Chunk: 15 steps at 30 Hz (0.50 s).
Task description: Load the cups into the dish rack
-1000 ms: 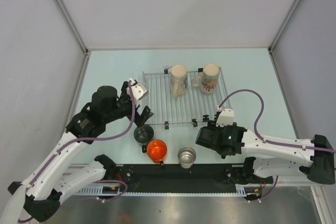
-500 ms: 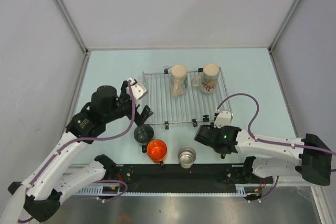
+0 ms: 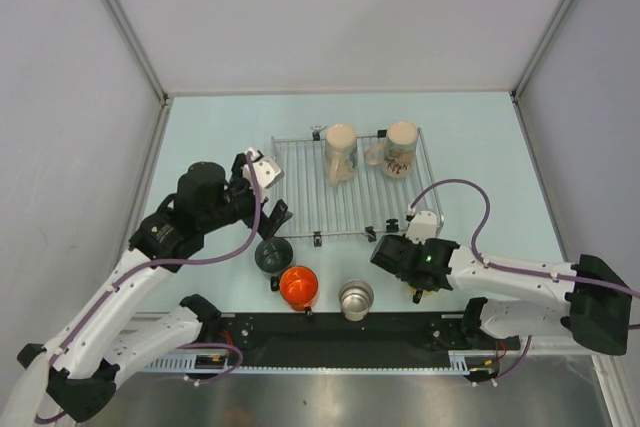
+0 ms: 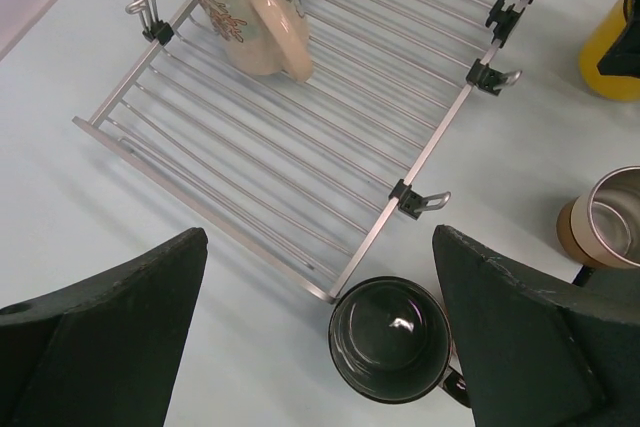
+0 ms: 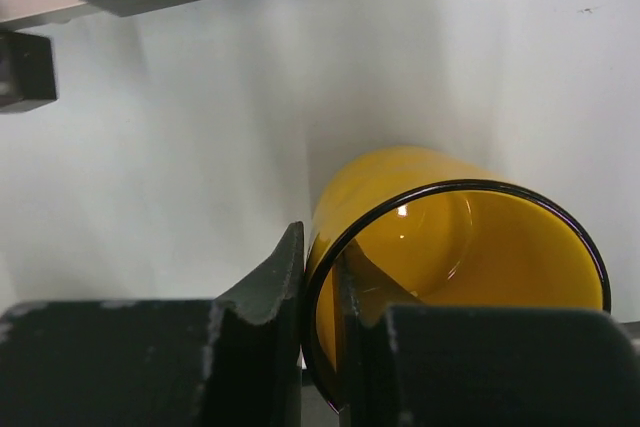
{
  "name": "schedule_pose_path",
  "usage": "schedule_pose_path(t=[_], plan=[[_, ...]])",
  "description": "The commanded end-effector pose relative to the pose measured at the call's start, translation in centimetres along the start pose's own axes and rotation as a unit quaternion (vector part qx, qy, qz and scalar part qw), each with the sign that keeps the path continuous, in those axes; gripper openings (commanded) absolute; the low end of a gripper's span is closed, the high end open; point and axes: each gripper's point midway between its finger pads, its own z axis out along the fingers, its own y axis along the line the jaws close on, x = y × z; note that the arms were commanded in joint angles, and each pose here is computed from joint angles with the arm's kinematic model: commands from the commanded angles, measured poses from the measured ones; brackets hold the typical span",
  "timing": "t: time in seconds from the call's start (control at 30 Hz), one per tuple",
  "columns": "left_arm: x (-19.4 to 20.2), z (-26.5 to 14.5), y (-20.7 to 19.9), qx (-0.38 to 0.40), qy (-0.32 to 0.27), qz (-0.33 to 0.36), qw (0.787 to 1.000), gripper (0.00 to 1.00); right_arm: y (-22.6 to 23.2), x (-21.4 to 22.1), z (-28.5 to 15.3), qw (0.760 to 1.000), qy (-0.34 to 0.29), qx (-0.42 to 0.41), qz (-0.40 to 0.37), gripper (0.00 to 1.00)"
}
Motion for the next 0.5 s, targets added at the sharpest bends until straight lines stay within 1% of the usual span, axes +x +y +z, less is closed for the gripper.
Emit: schedule_pose_path(t=[0.0, 0.07, 0.1, 0.13, 0.17, 0.2, 0.23, 0.27, 0.3, 0.33, 0.37, 0.4, 0.43, 0.47], plan=[[-1.1, 0.5, 0.1, 0.004, -0.017, -0.002, 1.0, 1.0, 3.1, -3.9, -4.9, 0.995, -0.048, -0.08, 0.032, 0.0], [-1.3, 0.8, -0.3, 0.018, -0.018, -0.009, 1.0, 1.0, 4.0, -5.3, -8.2, 0.986, -0.077, -0.139, 0.039, 0.0], [-1.7, 0.9, -0.4, 0.023, -0.019, -0.012, 0.999, 1.0, 5.3, -6.4, -10.3, 0.977, -0.092, -0.184, 0.053, 0.0], [-1.9, 1.1, -0.4, 0.024, -0.02, -0.016, 0.999, 1.0, 5.3, -7.8, -12.3, 0.965, -0.115, -0.225, 0.067, 0.0], [-2.1, 1.1, -0.4, 0.027, -0.02, -0.018, 0.999, 1.0, 5.7, -8.2, -13.4, 0.956, -0.127, -0.254, 0.069, 0.0], [-2.6, 1.2, -0.7, 0.04, -0.021, -0.02, 0.999, 1.0, 7.0, -8.7, -15.1, 0.938, -0.142, -0.305, 0.08, 0.0], [-3.0, 1.1, -0.8, 0.044, -0.024, -0.023, 0.998, 1.0, 6.3, -10.0, -16.7, 0.92, -0.177, -0.34, 0.085, 0.0], [-3.4, 1.0, -0.9, 0.05, -0.029, -0.024, 0.998, 1.0, 6.4, -10.5, -17.6, 0.906, -0.196, -0.365, 0.089, 0.0], [-4.5, 0.7, -1.0, 0.059, -0.044, -0.025, 0.997, 1.0, 7.2, -10.6, -18.0, 0.884, -0.216, -0.4, 0.11, 0.0], [-4.9, 0.6, -1.1, 0.065, -0.049, -0.032, 0.996, 1.0, 6.4, -11.5, -19.0, 0.865, -0.252, -0.423, 0.096, 0.0], [-5.8, 0.3, -1.1, 0.068, -0.06, -0.034, 0.995, 1.0, 6.4, -12.0, -19.7, 0.848, -0.272, -0.444, 0.101, 0.0], [-6.3, 0.3, -1.4, 0.081, -0.067, -0.043, 0.994, 1.0, 7.1, -12.1, -20.1, 0.819, -0.298, -0.477, 0.113, 0.0], [-6.7, 0.3, -1.4, 0.086, -0.072, -0.05, 0.992, 1.0, 6.8, -12.7, -20.9, 0.8, -0.331, -0.489, 0.103, 0.0], [-7.4, 0.2, -1.5, 0.093, -0.081, -0.053, 0.991, 1.0, 6.2, -13.3, -21.8, 0.776, -0.355, -0.509, 0.113, 0.0]])
